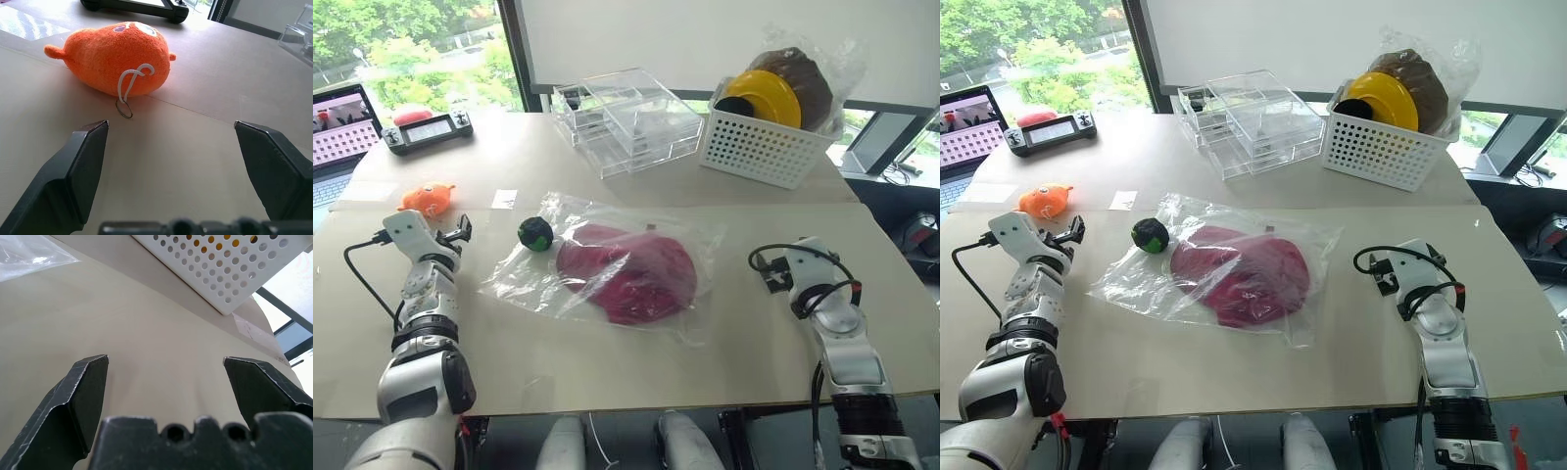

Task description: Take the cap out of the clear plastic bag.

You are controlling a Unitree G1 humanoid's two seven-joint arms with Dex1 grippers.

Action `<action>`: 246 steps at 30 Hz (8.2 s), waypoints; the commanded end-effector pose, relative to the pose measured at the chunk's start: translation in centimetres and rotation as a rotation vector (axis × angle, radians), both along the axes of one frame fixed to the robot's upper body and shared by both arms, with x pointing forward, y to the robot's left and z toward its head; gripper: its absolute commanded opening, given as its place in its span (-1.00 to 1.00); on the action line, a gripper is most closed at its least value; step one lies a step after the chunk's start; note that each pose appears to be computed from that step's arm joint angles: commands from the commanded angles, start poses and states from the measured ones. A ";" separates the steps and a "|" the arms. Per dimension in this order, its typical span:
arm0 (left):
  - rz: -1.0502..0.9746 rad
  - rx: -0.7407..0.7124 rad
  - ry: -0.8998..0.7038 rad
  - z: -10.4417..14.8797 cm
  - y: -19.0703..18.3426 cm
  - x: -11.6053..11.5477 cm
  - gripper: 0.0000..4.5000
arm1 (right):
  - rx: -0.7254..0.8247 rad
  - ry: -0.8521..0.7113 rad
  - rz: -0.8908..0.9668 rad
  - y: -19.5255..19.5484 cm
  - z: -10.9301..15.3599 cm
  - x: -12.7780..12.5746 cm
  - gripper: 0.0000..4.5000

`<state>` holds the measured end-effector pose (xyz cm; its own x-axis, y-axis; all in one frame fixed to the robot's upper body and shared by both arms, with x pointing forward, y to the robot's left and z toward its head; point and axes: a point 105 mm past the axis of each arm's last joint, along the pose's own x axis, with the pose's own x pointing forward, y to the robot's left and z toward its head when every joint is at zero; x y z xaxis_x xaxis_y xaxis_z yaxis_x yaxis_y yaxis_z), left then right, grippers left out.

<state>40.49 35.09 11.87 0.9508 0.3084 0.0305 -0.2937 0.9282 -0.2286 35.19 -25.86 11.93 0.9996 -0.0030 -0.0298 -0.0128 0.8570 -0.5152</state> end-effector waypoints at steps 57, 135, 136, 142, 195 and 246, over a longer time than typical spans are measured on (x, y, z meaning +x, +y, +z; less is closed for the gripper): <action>-0.899 0.524 0.150 1.2 -12.6 1.1 0.49 | 0.284 0.363 0.990 16.2 6.8 -10.8 1.00; -1.233 0.284 0.182 6.7 -8.0 -4.1 1.00 | 0.176 0.282 1.099 23.9 5.4 -8.4 1.00; -1.263 0.290 0.191 6.9 -7.8 -4.7 1.00 | 0.195 0.287 1.090 24.5 5.1 -7.8 1.00; -1.293 0.371 0.222 6.3 -7.7 -7.4 1.00 | 0.185 0.285 1.000 25.3 3.0 -5.3 1.00; -1.198 0.495 0.241 -0.1 -9.3 -24.4 1.00 | -0.378 0.299 1.146 39.3 -4.7 -3.6 1.00; -1.219 0.465 0.218 -5.6 -9.6 -21.8 1.00 | -0.158 0.476 1.158 27.6 -2.4 -6.0 -0.64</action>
<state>18.74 25.60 6.25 0.6138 -0.7336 -0.2917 0.7839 0.6100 0.1155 28.80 1.37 8.99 0.2944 0.8241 -0.4840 -0.9270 0.1230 -0.3544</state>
